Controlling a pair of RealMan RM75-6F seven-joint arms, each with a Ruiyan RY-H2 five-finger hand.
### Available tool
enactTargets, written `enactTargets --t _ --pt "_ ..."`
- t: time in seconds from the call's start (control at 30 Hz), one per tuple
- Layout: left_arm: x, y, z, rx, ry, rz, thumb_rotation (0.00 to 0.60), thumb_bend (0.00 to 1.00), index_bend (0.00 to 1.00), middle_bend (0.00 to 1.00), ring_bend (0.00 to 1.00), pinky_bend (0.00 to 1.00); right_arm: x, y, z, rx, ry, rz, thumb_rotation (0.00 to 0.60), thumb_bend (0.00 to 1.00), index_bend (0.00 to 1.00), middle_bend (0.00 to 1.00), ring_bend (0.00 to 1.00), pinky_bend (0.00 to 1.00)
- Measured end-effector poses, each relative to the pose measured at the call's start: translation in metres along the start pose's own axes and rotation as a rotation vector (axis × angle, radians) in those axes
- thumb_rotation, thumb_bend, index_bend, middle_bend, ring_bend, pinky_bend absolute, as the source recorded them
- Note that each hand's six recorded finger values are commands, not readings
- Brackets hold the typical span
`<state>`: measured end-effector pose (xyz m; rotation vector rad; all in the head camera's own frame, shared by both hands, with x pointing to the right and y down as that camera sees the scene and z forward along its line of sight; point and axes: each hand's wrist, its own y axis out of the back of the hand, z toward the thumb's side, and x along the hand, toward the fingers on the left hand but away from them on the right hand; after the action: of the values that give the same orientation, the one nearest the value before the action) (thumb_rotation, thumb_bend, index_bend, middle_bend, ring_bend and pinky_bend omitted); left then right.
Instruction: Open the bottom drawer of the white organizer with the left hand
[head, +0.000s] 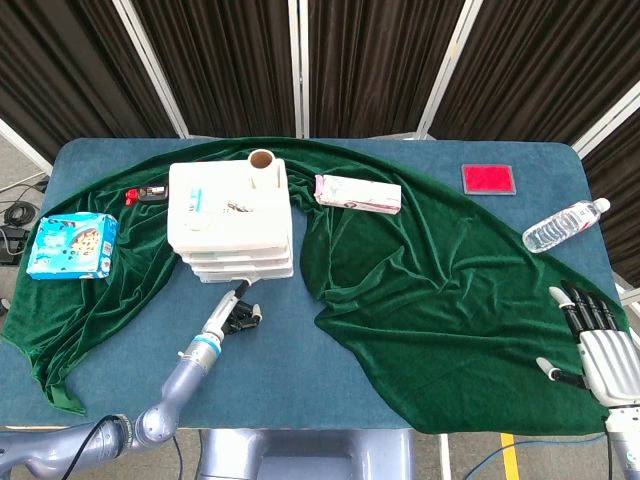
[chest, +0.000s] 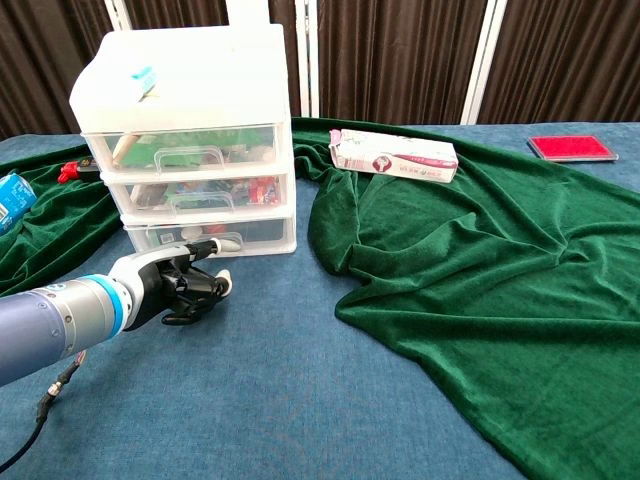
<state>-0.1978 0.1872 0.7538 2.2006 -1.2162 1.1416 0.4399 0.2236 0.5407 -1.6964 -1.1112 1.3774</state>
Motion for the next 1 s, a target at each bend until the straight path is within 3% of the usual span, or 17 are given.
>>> enactTargets --t 0.7,1.0 --pt "-0.016 -0.006 -0.012 0.003 -0.015 -0.04 0.6 0.75 0.14 0.88 0.82 0.82 0.0 0.0 0.0 0.004 -0.003 -0.001 0.6 0.06 0.06 0.0 0.0 0.0" --pt "-0.022 -0.002 -0.011 -0.005 -0.061 -0.013 0.6 0.75 0.16 0.88 0.82 0.82 0.0 0.0 0.0 0.004 -0.003 -0.002 0.6 0.06 0.06 0.0 0.0 0.0"
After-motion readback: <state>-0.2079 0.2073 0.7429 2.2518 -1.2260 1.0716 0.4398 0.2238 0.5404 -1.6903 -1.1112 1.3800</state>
